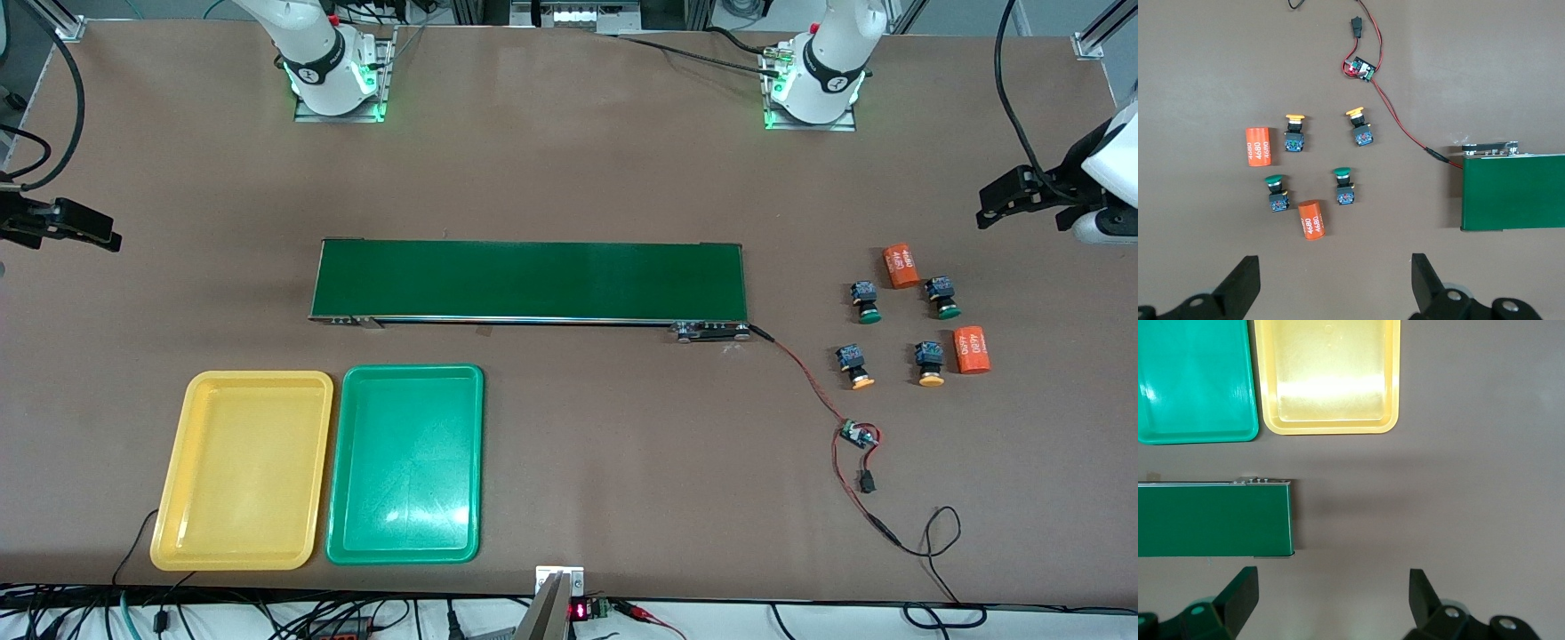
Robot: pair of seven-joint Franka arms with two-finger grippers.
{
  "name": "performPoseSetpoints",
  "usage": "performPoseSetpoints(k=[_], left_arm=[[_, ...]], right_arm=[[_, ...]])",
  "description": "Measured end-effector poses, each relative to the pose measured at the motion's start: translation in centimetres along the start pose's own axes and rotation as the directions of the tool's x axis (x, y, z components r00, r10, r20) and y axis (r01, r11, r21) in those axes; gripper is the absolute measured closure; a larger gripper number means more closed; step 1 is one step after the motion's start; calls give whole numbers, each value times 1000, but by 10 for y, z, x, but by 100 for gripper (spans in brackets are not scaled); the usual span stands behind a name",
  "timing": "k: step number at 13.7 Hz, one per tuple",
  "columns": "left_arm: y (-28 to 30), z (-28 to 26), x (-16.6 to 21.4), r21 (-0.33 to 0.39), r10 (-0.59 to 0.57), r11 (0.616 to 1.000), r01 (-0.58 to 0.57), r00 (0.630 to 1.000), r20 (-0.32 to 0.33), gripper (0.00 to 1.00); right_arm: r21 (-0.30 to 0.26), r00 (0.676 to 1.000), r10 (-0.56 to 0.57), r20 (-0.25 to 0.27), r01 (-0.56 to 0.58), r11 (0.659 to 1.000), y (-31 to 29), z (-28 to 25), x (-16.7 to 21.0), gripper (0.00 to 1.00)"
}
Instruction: Sort buttons by color to trays
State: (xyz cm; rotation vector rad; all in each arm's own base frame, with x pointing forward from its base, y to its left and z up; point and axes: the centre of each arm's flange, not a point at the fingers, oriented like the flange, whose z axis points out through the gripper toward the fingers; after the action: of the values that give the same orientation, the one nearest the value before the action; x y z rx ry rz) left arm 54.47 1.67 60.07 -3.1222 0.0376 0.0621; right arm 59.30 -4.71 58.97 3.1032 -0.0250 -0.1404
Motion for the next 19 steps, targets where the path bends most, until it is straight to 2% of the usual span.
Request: performPoseSetpoints(k=[12, 19], left_arm=[[-5, 9, 8, -1, -12, 1000, 12, 999, 31, 0], [-16, 33, 14, 20, -29, 999, 27, 993, 111, 0]], right_arm=[[0, 1000, -2, -2, 2, 1000, -1, 1, 1, 0], [0, 1000, -2, -4, 2, 1000, -1, 1, 1, 0]])
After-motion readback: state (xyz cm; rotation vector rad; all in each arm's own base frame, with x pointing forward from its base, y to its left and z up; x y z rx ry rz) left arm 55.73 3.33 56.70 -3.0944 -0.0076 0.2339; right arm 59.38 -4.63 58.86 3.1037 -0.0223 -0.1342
